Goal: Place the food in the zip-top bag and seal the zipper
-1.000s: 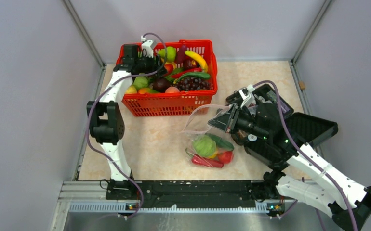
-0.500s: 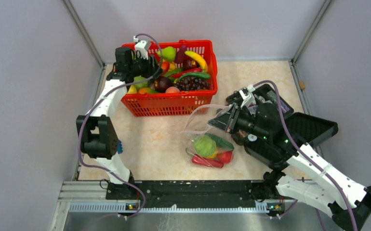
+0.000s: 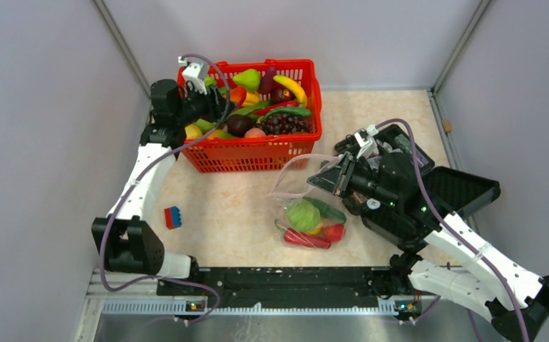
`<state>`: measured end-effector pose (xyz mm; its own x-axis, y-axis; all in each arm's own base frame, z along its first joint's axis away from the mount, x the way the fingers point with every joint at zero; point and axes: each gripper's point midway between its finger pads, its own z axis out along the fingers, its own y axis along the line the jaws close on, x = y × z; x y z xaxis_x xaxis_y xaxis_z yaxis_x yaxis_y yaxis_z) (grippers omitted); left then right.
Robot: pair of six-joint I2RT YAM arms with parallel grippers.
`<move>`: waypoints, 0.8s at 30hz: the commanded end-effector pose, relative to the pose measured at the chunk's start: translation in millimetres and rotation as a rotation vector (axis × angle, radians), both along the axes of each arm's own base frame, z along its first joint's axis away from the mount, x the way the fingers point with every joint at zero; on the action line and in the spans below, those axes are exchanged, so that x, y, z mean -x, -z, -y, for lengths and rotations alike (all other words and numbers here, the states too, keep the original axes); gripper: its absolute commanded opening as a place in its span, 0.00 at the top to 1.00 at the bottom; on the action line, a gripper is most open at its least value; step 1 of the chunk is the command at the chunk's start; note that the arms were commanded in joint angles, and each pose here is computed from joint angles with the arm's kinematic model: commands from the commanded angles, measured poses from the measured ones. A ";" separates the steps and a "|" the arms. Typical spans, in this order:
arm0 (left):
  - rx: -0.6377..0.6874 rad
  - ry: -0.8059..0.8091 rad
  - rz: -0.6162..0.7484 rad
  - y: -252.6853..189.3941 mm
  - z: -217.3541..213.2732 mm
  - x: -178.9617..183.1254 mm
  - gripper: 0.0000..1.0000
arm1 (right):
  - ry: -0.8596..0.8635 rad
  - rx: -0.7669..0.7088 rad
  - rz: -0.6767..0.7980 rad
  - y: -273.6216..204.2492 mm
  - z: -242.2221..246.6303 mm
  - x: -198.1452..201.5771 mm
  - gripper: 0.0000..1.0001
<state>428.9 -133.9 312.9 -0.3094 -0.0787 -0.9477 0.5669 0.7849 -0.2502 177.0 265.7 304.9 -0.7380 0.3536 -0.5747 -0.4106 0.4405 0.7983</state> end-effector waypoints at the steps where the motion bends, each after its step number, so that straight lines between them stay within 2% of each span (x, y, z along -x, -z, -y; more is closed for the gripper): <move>1: 0.015 0.011 0.119 -38.8 1.3 19.3 0.76 | -0.011 -0.063 0.047 -21.4 -3.6 1.3 1.00; 10: 0.088 0.054 0.108 -42.2 9.4 46.9 0.76 | -0.019 -0.068 0.040 -20.8 -5.7 1.3 1.00; 13: 0.155 0.157 0.152 -67.9 24.3 68.7 0.75 | -0.015 -0.066 0.038 -20.0 -5.7 0.7 1.00; 18: 0.175 0.389 0.197 -90.8 57.5 120.8 0.71 | -0.012 -0.066 0.039 -19.4 -6.3 -0.7 1.00; 24: 0.123 0.566 0.174 -67.2 105.8 181.3 0.70 | 0.019 -0.069 0.026 -18.8 -4.2 -4.9 1.00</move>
<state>294.0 -211.0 387.1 -0.2072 -0.1196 -0.9710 0.8633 0.4444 -0.2390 179.2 267.7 306.8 -0.7411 0.3674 -0.5619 -0.4001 0.4305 0.8091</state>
